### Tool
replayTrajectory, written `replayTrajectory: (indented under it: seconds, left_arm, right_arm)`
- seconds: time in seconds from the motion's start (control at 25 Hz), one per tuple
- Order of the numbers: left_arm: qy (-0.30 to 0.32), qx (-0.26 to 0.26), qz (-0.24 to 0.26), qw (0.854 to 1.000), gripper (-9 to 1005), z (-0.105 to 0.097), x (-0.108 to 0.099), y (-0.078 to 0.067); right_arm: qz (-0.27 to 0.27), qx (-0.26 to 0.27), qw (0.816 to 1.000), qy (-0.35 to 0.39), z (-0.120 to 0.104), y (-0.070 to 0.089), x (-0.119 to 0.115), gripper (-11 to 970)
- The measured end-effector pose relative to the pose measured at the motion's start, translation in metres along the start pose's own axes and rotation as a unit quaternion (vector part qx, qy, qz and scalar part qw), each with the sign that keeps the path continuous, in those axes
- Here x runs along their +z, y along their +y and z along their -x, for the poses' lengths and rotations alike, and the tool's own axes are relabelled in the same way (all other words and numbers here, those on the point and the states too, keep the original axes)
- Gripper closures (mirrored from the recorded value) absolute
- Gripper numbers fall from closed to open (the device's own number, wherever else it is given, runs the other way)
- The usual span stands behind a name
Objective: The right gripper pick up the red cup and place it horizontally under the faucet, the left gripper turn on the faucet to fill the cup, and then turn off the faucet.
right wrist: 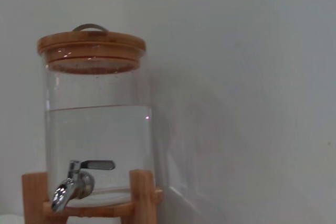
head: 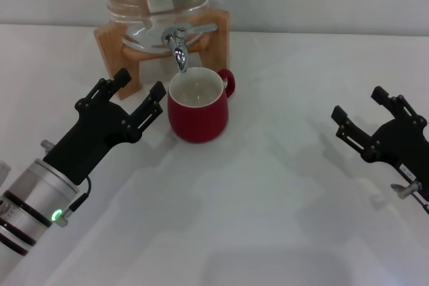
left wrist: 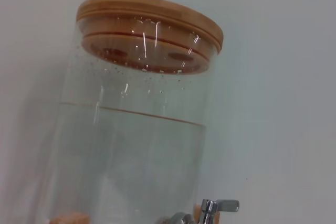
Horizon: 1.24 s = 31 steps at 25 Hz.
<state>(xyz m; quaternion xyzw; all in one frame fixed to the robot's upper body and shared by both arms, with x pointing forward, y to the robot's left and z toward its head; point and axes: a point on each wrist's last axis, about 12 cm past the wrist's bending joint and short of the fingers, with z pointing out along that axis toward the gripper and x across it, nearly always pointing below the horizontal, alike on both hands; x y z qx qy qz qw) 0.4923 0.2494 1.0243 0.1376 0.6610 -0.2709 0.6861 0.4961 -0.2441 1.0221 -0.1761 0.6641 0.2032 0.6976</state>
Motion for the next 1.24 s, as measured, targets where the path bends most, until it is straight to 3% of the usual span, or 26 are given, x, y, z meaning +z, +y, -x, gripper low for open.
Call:
replayTrajectory:
  seconds: [1.24]
  left_arm:
    - [0.000,0.001,-0.003,1.000,240,0.0005,0.0013,0.0006]
  right_arm:
    - [0.003,-0.001,1.000,0.002,-0.0006,0.0008,0.0000,101]
